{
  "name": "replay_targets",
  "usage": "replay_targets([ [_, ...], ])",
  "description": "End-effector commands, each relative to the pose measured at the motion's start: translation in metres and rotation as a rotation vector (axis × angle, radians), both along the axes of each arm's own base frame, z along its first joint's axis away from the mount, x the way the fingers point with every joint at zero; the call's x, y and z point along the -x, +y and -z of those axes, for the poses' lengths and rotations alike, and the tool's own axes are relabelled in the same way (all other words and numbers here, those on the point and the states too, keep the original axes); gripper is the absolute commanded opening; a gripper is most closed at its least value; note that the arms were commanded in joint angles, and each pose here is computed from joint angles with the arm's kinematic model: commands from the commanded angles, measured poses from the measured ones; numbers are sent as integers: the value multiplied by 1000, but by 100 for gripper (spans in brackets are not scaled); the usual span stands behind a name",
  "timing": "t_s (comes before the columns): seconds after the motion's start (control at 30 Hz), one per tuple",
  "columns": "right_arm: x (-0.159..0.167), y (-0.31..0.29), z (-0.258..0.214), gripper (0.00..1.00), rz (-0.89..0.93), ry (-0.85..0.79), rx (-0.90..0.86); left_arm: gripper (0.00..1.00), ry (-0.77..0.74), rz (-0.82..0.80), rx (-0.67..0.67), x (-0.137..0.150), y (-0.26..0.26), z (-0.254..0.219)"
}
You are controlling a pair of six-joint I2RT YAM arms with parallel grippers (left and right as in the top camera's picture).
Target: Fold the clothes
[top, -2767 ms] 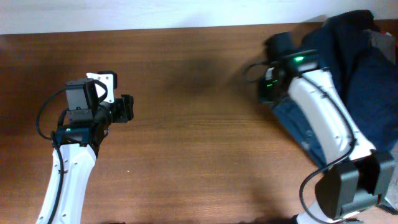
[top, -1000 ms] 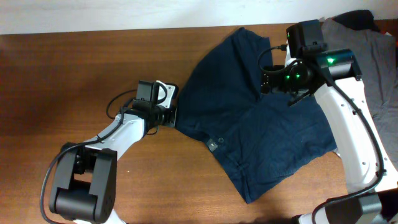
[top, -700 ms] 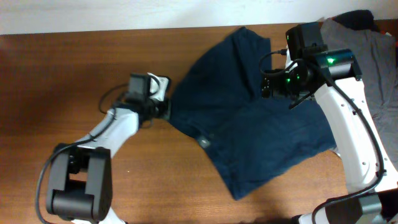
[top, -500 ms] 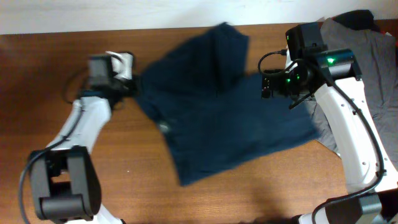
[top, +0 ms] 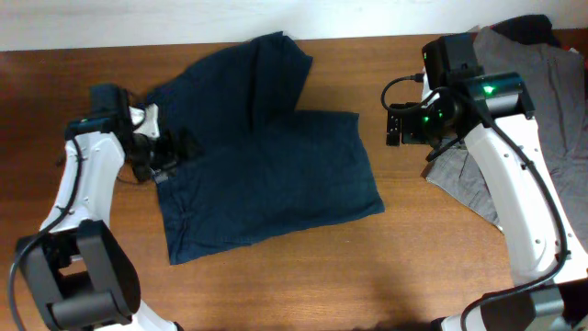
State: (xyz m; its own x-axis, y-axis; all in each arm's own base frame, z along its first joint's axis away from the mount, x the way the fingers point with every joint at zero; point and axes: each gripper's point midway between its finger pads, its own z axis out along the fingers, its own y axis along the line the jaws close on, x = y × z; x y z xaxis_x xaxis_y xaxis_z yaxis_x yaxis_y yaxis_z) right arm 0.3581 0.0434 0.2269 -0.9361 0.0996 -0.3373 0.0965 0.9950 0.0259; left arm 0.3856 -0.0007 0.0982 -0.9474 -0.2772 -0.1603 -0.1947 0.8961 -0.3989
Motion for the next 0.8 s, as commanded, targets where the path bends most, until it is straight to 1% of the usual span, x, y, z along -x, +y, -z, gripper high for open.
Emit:
replay_targets([
  [0.0,0,-1,-8,99,5,-24,-6,99,100,1,-94,21,6,15],
  [0.07,0,-1,-5,99,5,-11,-4,99,143,2,-93,32,5,21],
  [0.17,4,1,12,99,-1,53,-10,99,246,8,-77,61,1,37],
  [0.37,6,1,46,99,-1,152,2,99,407,-19,-52,107,-6,64],
  [0.4,5,1,50,99,-1,161,3,97,427,-18,-50,113,-7,67],
  [0.47,4,1,55,99,-8,173,7,83,467,-16,-44,126,-9,72],
  [0.53,1,2,60,99,-25,183,13,60,518,-17,-33,143,-12,79],
  [0.6,0,2,64,99,-25,190,14,60,535,-16,-30,152,-14,87],
  [0.67,-1,2,66,99,-25,186,13,52,530,-17,-14,155,-17,93],
  [0.73,0,2,68,98,-25,192,14,33,527,-18,16,158,-22,98],
  [0.77,1,2,70,99,-25,196,14,24,532,-20,10,160,-21,100],
])
